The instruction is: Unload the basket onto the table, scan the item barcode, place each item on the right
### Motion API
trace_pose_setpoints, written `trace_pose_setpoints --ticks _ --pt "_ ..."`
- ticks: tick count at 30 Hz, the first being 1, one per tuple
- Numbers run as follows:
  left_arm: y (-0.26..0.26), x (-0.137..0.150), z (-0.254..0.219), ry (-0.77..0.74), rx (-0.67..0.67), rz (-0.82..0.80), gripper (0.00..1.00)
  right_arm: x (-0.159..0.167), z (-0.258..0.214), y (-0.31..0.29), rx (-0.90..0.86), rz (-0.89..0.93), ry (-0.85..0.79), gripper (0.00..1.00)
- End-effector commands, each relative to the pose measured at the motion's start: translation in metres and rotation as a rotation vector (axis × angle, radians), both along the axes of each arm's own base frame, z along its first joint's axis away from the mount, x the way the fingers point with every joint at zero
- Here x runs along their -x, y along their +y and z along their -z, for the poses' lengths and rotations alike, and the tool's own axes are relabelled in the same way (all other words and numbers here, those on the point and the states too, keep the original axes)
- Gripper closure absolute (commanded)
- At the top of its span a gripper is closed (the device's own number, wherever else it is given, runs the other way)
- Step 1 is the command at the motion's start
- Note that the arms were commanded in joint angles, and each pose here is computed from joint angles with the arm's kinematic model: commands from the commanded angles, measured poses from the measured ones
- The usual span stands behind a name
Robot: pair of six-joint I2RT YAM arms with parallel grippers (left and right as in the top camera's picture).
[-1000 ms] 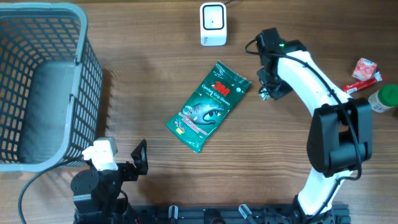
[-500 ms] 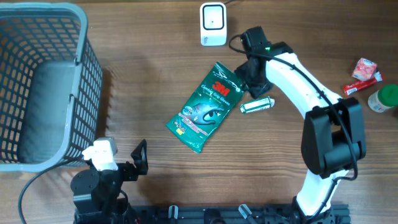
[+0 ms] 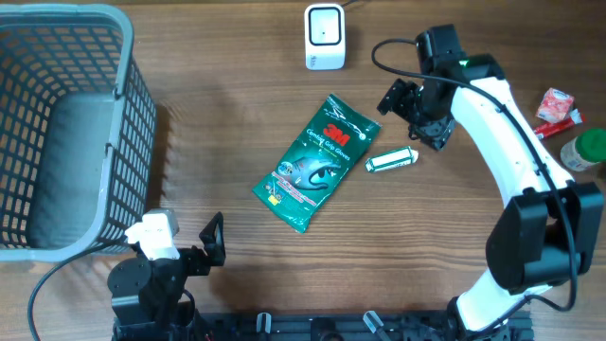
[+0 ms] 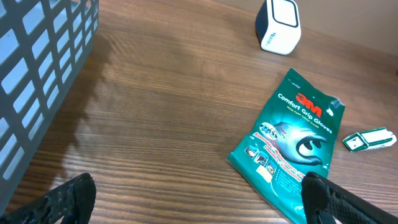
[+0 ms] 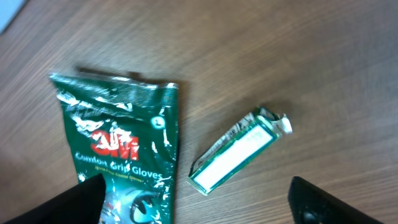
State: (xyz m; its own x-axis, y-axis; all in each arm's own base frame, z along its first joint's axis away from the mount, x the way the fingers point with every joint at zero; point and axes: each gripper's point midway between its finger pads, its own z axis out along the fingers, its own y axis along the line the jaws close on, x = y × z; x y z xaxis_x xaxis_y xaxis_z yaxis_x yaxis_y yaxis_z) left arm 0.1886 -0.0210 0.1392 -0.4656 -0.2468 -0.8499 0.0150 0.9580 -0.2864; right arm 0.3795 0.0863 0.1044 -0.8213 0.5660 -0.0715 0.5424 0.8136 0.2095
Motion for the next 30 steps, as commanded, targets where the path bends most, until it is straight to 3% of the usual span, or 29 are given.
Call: trace_pose_setpoints --ticks 1,7,11,14,17,20,21,22,24,26,28,29,30 --pt "-0.002 0.000 0.000 -0.007 0.007 0.012 0.00 0.023 0.055 0.004 -0.036 0.158 0.194 0.06" --pt "-0.002 0.000 0.000 -0.007 0.007 0.012 0.00 0.033 0.113 0.005 -0.016 0.277 0.336 0.33" --pt "-0.002 0.000 0.000 -0.007 0.007 0.012 0.00 0.039 0.126 -0.001 0.022 0.294 0.370 0.65" --pt "-0.002 0.000 0.000 -0.007 0.007 0.012 0.00 0.037 0.125 -0.001 0.019 0.287 0.361 0.80" --pt "-0.002 0.000 0.000 -0.007 0.007 0.012 0.00 0.033 0.108 0.015 -0.086 0.140 0.324 0.84" --pt "-0.002 0.000 0.000 -0.007 0.007 0.012 0.00 0.023 0.056 0.090 -0.561 -0.358 0.124 0.78" --pt "-0.002 0.000 0.000 -0.007 0.007 0.012 0.00 0.028 0.012 0.125 -0.868 -0.615 -0.053 0.83" --pt "-0.002 0.000 0.000 -0.007 0.007 0.012 0.00 0.029 0.002 0.131 -0.929 -0.659 -0.097 0.95" --pt "-0.002 0.000 0.000 -0.007 0.007 0.012 0.00 0.021 0.002 0.132 -0.916 -0.695 -0.155 0.96" --pt "-0.002 0.000 0.000 -0.007 0.007 0.012 0.00 0.011 0.024 0.128 -0.742 -0.766 -0.200 0.96" --pt "-0.002 0.000 0.000 -0.007 0.007 0.012 0.00 0.013 -0.018 0.158 -0.962 -0.988 -0.465 0.96" --pt "-0.002 0.000 0.000 -0.007 0.007 0.012 0.00 0.027 -0.060 0.172 -1.174 -1.151 -0.698 0.95" --pt "-0.002 0.000 0.000 -0.007 0.007 0.012 0.00 0.039 -0.083 0.179 -1.277 -1.256 -0.866 0.95"
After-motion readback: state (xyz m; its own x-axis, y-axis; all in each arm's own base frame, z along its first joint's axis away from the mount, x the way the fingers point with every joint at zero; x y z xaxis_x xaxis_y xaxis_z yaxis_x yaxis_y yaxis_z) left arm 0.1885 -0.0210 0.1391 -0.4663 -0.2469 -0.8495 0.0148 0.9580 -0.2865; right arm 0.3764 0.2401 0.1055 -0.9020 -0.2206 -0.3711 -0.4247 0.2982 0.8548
